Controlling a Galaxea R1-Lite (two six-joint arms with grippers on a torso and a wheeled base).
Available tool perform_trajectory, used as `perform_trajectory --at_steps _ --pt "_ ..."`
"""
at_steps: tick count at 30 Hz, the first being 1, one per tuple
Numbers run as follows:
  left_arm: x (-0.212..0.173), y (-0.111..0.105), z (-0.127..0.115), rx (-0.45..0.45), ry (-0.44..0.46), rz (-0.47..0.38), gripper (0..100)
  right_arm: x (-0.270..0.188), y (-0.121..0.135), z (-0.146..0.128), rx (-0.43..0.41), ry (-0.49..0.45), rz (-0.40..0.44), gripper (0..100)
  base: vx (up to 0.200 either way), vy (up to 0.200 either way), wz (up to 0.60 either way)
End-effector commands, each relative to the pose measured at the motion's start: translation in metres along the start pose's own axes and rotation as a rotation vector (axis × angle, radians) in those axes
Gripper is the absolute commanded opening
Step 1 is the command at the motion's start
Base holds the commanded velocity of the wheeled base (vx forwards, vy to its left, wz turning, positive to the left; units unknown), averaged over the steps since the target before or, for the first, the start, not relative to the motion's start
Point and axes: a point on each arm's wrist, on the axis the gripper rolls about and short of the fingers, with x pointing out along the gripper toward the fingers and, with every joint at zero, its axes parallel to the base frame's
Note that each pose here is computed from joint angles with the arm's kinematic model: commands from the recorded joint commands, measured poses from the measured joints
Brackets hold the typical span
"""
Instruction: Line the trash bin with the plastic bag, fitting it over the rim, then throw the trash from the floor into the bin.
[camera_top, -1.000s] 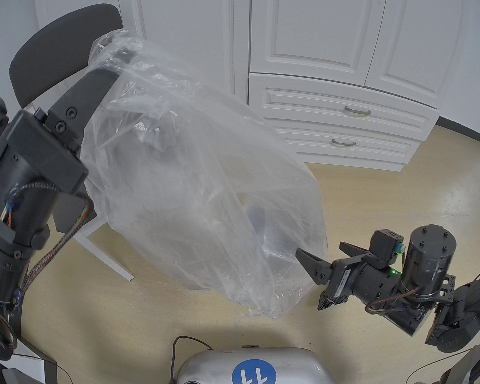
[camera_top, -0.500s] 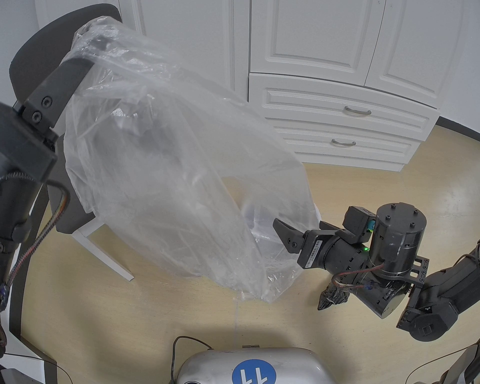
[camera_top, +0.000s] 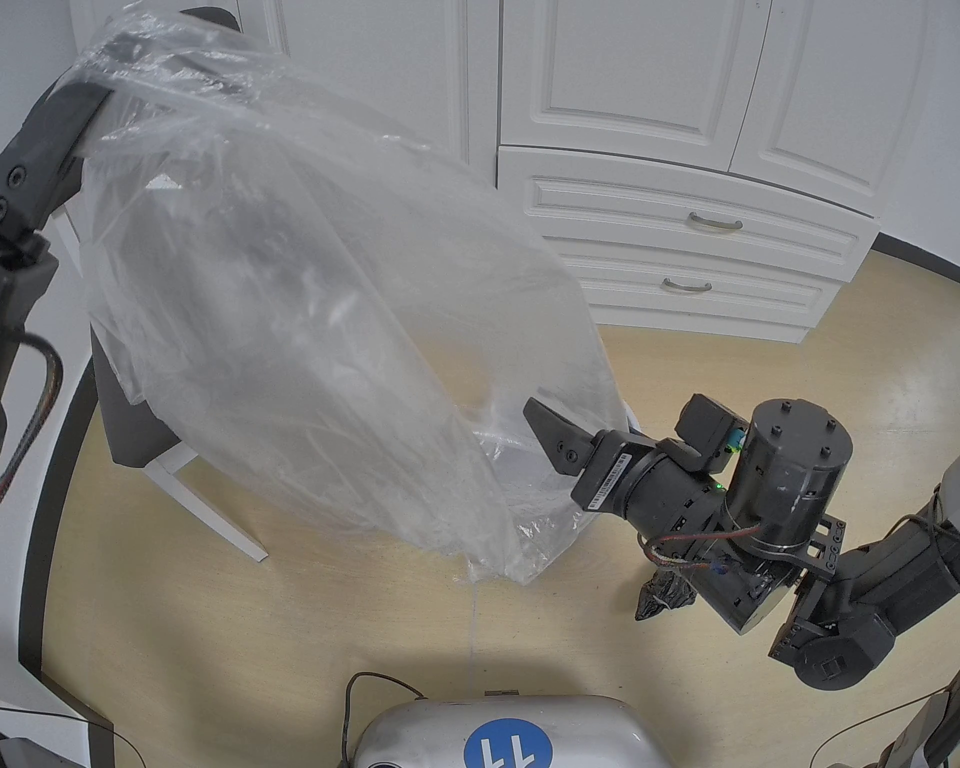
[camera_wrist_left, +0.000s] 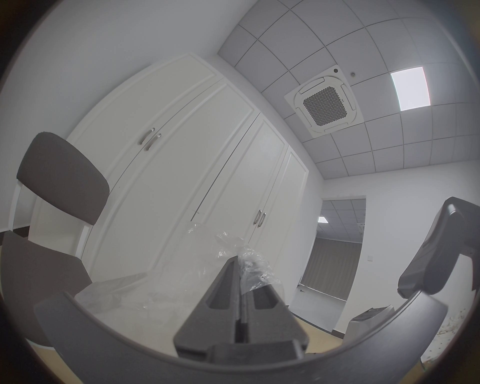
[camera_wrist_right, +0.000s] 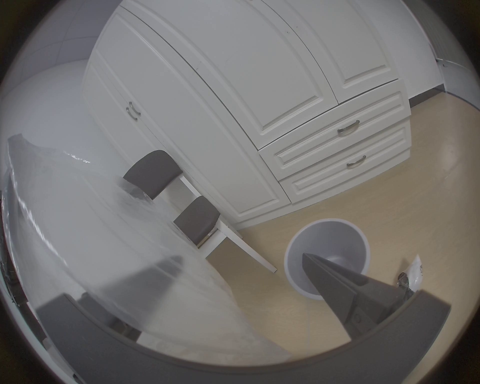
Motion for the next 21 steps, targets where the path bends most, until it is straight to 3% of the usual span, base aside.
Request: perform_trajectory --at_steps 1,11,21 --pt "-0.003 0.000 0.006 0.005 -0.019 -0.002 0 0.000 0.000 -0.009 -0.001 0.014 0.009 100 0.000 0.000 0.00" --pt "-0.007 -0.001 0.017 0.005 -0.046 -0.006 0 -0.002 0.003 -0.007 0.020 -0.032 0.044 100 0.000 0.000 0.00" --pt "-0.008 -0.001 0.019 0.006 -0.052 -0.008 0 -0.006 -0.002 -0.013 -0.012 0.000 0.028 100 0.000 0.000 0.00"
